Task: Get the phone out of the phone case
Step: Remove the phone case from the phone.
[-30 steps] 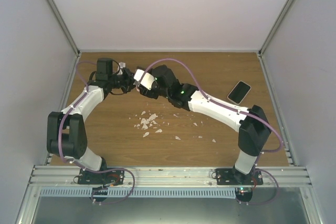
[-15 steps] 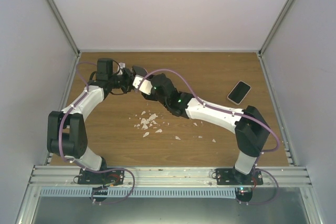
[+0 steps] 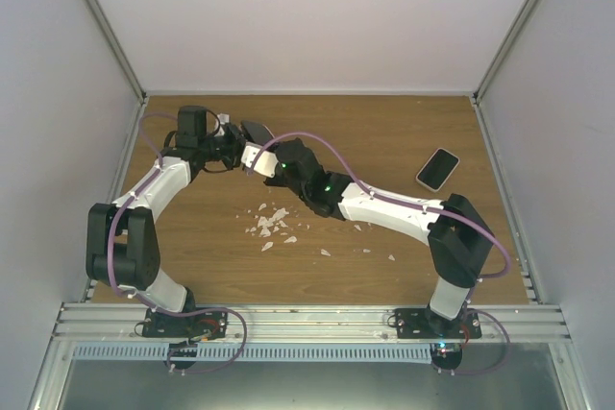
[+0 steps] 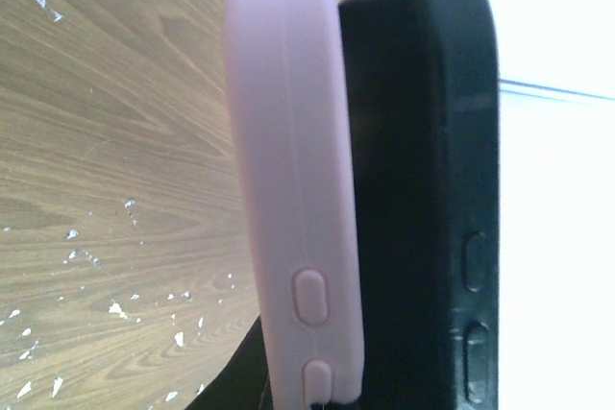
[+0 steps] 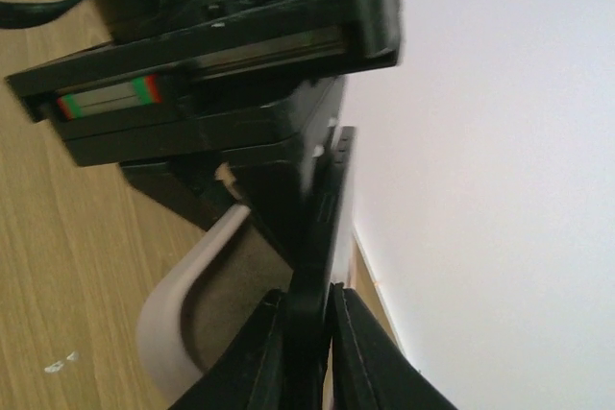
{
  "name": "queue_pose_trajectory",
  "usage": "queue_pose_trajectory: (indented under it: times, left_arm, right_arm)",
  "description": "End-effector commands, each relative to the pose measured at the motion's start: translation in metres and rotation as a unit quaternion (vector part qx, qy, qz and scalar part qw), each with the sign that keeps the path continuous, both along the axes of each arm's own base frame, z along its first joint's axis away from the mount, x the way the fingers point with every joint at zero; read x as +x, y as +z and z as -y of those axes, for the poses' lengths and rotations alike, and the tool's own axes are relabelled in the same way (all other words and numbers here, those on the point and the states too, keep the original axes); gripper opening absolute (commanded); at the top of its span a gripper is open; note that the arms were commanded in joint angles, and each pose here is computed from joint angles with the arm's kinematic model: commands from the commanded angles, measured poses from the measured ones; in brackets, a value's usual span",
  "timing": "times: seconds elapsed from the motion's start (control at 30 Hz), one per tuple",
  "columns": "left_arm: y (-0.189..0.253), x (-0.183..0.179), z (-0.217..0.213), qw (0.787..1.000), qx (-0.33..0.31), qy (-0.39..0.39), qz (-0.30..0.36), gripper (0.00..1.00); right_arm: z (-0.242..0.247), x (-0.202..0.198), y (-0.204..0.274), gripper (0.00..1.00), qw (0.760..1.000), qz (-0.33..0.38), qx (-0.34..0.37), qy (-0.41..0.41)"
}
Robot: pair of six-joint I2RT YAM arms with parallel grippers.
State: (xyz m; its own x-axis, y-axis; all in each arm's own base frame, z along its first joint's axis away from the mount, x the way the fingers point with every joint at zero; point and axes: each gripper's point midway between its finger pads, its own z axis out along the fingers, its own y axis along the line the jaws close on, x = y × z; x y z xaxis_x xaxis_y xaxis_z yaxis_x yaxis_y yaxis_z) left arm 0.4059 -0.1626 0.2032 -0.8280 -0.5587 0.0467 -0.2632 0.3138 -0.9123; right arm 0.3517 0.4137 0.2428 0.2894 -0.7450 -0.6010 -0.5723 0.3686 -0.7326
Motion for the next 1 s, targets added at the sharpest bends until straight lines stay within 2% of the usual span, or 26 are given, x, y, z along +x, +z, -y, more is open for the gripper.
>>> queue_pose_trajectory:
  times: [0.0, 0.13, 0.23, 0.67, 0.97]
  left_arm:
    - [0.02, -0.004, 0.007, 0.999, -0.01, -0.025, 0.042, 0.0]
    - [0.017, -0.003, 0.006, 0.999, -0.004, -0.025, 0.042, 0.0]
    - [0.017, -0.002, 0.007, 0.999, -0.001, -0.026, 0.046, 0.0]
    - [0.006, 0.004, 0.0, 0.998, 0.033, -0.013, 0.045, 0.0]
    - [-0.01, 0.01, -0.006, 0.998, 0.06, -0.004, 0.036, 0.0]
  right_arm:
    - [0.009, 0.009, 0.019, 0.1, 0.999, 0.03, 0.013, -0.022]
    - [0.011, 0.01, 0.033, 0.08, 0.999, 0.043, 0.018, -0.024]
    - [0.015, 0.011, 0.04, 0.01, 0.999, 0.043, 0.025, -0.021]
    - [0.028, 0.007, 0.076, 0.0, 0.997, -0.029, 0.073, 0.01]
    - [0.047, 0.017, 0.097, 0.0, 0.994, -0.046, 0.102, 0.003]
